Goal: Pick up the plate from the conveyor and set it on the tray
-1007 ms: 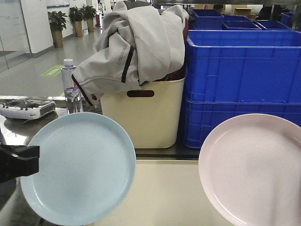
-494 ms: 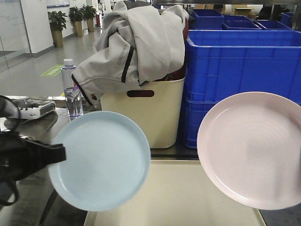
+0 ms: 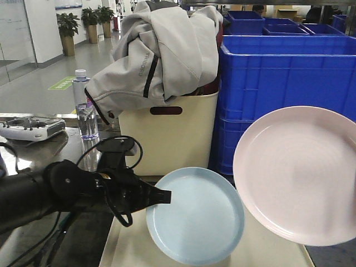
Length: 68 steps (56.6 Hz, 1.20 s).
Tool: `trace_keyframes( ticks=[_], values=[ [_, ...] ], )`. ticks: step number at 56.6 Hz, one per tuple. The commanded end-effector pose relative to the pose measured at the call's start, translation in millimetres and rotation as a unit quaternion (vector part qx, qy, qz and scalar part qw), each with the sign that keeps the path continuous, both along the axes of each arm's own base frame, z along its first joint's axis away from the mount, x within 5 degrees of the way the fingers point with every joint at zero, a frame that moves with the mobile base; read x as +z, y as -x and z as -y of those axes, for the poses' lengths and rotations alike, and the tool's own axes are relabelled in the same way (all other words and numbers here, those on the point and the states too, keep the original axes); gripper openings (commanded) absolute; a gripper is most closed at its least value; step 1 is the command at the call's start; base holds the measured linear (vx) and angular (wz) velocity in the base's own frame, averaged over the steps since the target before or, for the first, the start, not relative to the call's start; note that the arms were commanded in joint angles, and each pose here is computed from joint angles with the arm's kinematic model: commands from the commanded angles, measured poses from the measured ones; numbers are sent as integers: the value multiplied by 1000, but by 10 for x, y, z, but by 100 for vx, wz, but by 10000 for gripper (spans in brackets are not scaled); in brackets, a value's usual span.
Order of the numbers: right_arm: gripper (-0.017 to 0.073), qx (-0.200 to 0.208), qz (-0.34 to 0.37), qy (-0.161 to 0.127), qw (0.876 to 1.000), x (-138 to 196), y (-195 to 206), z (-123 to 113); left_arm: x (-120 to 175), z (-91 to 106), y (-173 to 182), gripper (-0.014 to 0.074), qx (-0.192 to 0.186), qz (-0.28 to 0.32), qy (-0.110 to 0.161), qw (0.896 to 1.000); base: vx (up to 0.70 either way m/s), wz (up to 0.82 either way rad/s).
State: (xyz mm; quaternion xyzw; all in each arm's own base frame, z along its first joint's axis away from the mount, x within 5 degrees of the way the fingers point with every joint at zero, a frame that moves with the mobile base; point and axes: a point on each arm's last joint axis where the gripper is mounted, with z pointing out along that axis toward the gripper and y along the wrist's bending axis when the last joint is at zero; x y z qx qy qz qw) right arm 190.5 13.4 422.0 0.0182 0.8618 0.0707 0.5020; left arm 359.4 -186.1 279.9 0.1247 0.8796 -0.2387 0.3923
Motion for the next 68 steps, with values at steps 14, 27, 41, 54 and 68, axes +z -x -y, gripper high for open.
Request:
trace_keyframes(
  ticks=[14,27,41,54,68],
  values=[
    [-12,-10,62,-14,998,178,7,14,272,130,-18,312,-4,38,30,999,0,0],
    [-12,-15,59,-34,998,160,-43,5,463,90,98,407,-18,50,31,998,0,0],
    [-10,6,14,-62,998,-97,-504,-102,1233,-176,520,104,-19,172,28,984,0,0],
    [-9,62,-55,-85,993,-718,-1177,-580,1945,-489,1063,-6,7,300,71,951,0,0],
    [13,73,-124,-79,986,-1226,-1467,-792,2037,-562,1208,-4,-2,319,48,947,0,0]
  ],
)
